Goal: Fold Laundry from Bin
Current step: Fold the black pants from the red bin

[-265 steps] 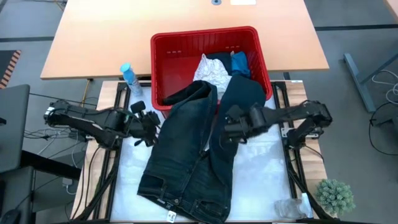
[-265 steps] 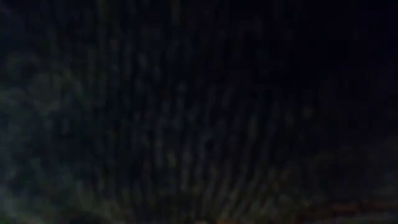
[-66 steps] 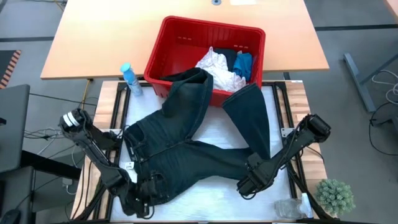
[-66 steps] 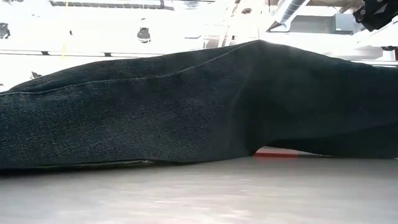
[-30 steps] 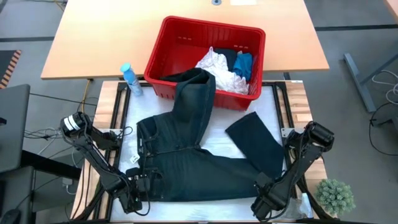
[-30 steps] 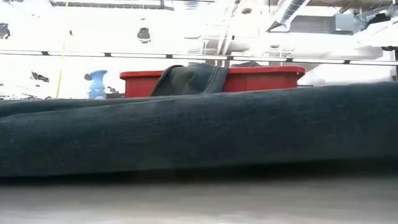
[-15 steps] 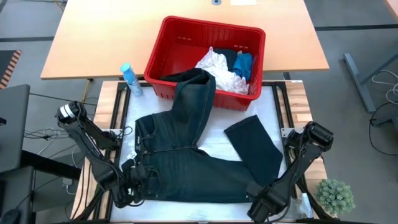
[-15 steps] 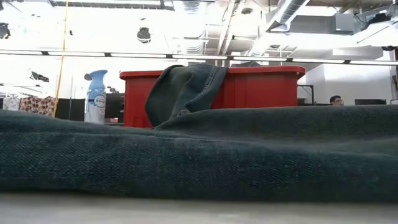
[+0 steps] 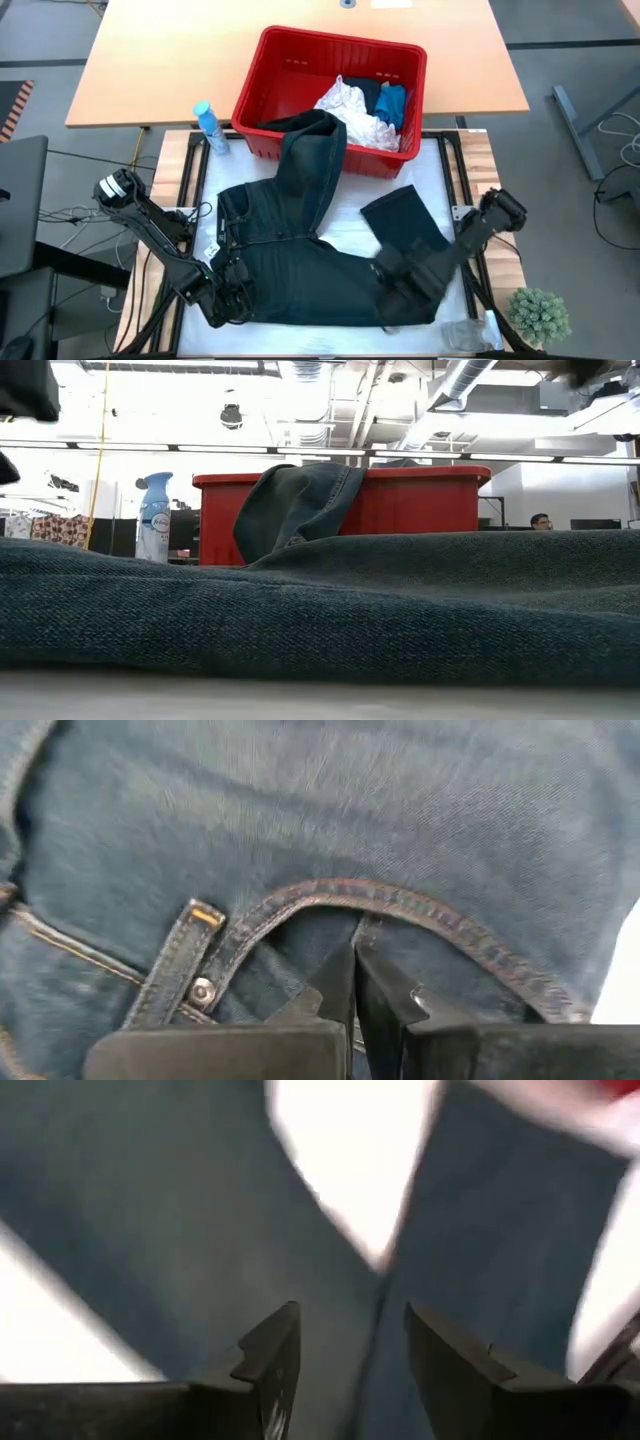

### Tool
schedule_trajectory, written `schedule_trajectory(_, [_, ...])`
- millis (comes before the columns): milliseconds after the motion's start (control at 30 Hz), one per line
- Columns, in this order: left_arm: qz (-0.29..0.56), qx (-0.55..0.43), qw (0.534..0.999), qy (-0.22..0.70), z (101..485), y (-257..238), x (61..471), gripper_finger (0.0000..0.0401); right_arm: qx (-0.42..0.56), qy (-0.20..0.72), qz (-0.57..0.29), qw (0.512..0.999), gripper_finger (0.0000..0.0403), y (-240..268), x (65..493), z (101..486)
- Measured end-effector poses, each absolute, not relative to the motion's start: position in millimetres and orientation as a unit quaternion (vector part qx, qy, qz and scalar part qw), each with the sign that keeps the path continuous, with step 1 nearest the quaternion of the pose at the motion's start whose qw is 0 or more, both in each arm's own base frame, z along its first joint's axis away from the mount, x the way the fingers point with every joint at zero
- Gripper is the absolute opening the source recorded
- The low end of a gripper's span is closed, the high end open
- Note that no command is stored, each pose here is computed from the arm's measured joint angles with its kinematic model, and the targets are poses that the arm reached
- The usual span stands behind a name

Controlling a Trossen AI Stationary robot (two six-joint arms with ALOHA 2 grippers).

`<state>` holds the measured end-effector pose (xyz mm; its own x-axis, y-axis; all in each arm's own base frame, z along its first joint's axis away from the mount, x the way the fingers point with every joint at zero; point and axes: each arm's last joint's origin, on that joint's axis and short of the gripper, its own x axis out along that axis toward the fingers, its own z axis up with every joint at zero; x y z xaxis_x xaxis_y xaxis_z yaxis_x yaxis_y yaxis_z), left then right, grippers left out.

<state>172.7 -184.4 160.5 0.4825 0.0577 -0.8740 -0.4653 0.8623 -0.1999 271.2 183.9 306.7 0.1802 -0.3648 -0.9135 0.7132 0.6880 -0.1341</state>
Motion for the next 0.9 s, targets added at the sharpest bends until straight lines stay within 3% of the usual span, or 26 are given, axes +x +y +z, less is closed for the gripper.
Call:
schedule_trajectory(233, [0.154, -0.26, 0.825, 0.478, 130, -175, 164, 0.0, 0.129, 0.549, -0.394, 0.726, 0.0202, 119, 313, 278])
schedule_trajectory(433, [0.156, -0.28, 0.818, 0.478, 127, -175, 161, 0.0, 0.15, 0.556, -0.409, 0.708, 0.0202, 79, 329, 249])
schedule_trajectory(700, [0.151, -0.279, 0.817, 0.481, 127, -176, 161, 0.0, 0.147, 0.573, -0.432, 0.681, 0.0202, 53, 322, 203])
schedule_trajectory(900, [0.145, -0.28, 0.813, 0.49, 127, -176, 161, 0.0, 0.178, 0.573, -0.401, 0.692, 0.0202, 39, 325, 178])
